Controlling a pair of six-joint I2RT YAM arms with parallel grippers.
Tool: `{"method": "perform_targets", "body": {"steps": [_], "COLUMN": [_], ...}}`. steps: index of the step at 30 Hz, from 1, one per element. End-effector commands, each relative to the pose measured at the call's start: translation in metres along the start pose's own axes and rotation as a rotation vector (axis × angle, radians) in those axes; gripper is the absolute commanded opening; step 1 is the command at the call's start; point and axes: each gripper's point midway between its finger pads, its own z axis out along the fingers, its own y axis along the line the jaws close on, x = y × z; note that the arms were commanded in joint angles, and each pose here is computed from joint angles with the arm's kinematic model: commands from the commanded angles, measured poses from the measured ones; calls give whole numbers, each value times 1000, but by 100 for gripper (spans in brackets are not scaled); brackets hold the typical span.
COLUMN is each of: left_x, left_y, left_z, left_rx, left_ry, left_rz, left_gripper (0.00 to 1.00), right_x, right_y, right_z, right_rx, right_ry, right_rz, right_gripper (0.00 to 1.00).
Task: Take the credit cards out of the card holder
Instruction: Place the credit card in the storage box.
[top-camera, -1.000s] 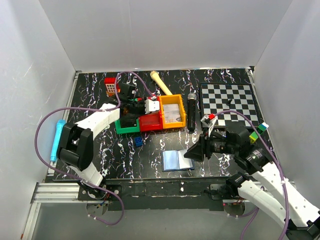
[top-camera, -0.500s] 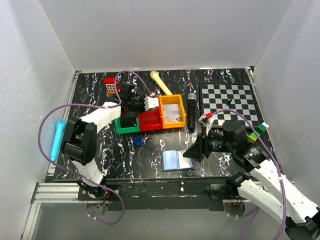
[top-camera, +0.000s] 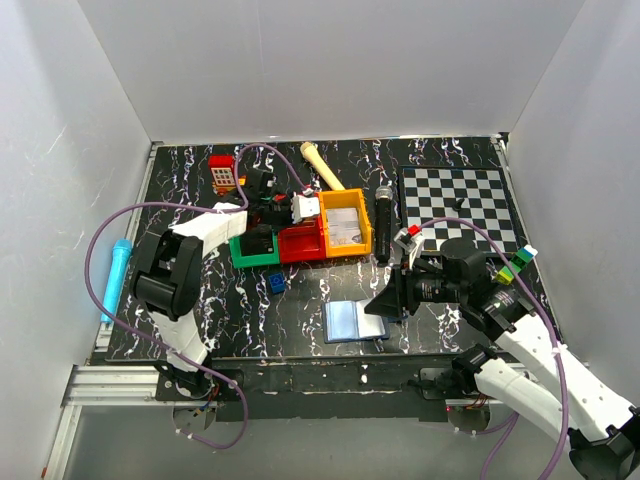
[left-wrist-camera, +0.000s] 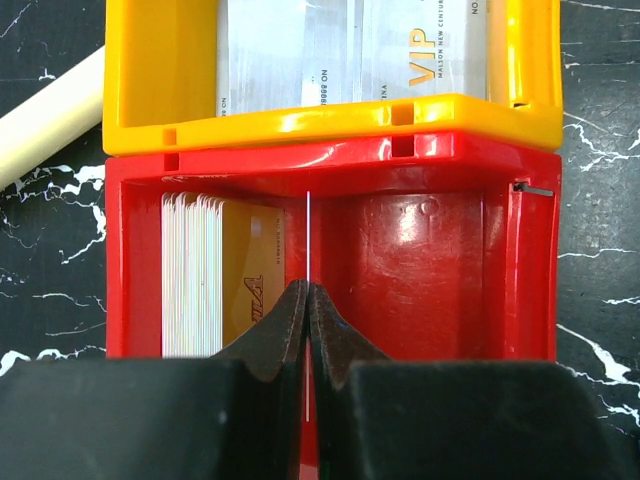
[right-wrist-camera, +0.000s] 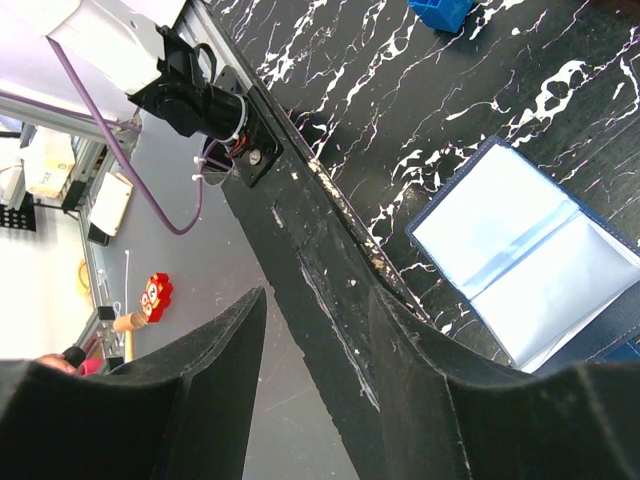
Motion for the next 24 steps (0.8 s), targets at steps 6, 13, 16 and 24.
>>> {"method": "perform_targets", "body": {"steps": [6, 13, 16, 24], "left_x": [-9, -3, -2, 5], "left_y": [19, 19, 19, 14], "left_z": [0, 4, 4, 8], "left_rx": [-42, -41, -43, -36], "left_ry": [-27, -16, -13, -6], "left_rz": [33, 22, 19, -6], "left_gripper": [0, 0, 0, 0], "right_x": [-16, -15, -16, -16], "right_y": [7, 4, 5, 3], "right_z": [-1, 0, -1, 0], "right_rx": [-14, -5, -4, -1], "right_ry": [-41, -35, -37, -33], "right_rz": [-54, -55, -59, -60], "right_gripper": [54, 54, 54, 54]}}
